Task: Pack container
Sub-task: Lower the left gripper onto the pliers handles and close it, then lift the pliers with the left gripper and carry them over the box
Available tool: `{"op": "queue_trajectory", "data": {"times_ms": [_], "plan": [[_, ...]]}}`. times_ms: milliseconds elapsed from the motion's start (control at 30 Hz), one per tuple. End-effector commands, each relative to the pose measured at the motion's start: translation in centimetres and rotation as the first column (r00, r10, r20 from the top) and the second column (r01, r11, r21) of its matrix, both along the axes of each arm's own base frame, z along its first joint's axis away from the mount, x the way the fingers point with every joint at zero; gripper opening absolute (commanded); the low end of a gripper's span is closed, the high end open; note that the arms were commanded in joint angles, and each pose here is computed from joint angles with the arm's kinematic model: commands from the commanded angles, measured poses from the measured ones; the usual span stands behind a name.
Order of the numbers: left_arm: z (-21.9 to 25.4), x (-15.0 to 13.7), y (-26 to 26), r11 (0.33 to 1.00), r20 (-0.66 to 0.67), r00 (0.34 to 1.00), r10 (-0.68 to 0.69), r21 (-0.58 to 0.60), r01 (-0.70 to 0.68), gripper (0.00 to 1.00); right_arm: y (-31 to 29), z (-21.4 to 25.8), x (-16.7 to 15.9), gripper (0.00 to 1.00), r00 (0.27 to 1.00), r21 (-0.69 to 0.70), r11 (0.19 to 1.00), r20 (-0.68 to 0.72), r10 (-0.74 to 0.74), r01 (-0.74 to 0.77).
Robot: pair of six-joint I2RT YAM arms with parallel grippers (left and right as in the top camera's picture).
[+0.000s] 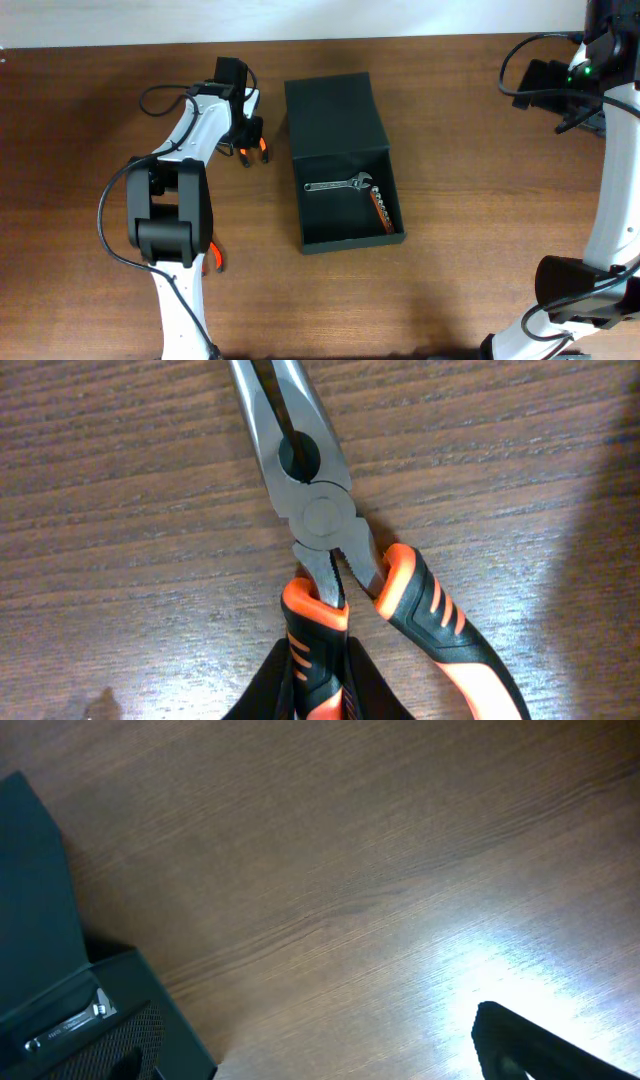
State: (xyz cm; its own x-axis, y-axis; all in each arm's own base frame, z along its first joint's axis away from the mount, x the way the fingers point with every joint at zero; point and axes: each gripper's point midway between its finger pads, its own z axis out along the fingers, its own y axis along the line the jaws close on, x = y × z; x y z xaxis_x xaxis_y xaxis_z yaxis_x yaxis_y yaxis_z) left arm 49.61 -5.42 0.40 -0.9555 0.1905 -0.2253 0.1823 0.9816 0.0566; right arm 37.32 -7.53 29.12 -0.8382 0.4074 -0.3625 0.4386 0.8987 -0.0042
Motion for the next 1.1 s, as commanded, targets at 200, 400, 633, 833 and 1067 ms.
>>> {"op": "queue_trajectory", "data": {"times_ms": [200,400,633,833,1067], "plan": [[4.5,2.4,-0.2,1.000,0.055,0.998,-0.010,-0.003,0.011,0.02,0.0,0.2,-0.2,0.99,1.000,0.005,1.000,0.008,-0.005,0.005],[8.3,2.9,-0.3,1.000,0.077,0.997,-0.010,-0.006,0.010,0.02,0.0,0.2,-0.2,0.99,1.000,0.004,1.000,0.008,-0.005,0.005],[11.1,2.0,-1.0,1.000,0.058,0.998,-0.005,-0.009,0.006,0.01,0.0,0.2,-0.2,0.99,1.000,0.005,1.000,0.008,-0.005,0.005],[12.5,0.4,-3.4,0.999,0.020,0.999,-0.039,-0.009,0.039,0.02,0.0,0.2,-0.2,0.99,1.000,0.004,1.000,0.008,-0.005,0.005],[14.9,-1.8,-7.7,0.996,0.004,0.996,-0.088,-0.012,0.088,0.02,0.0,0.2,-0.2,0.99,1.000,0.004,1.000,0.008,-0.005,0.005]]}}
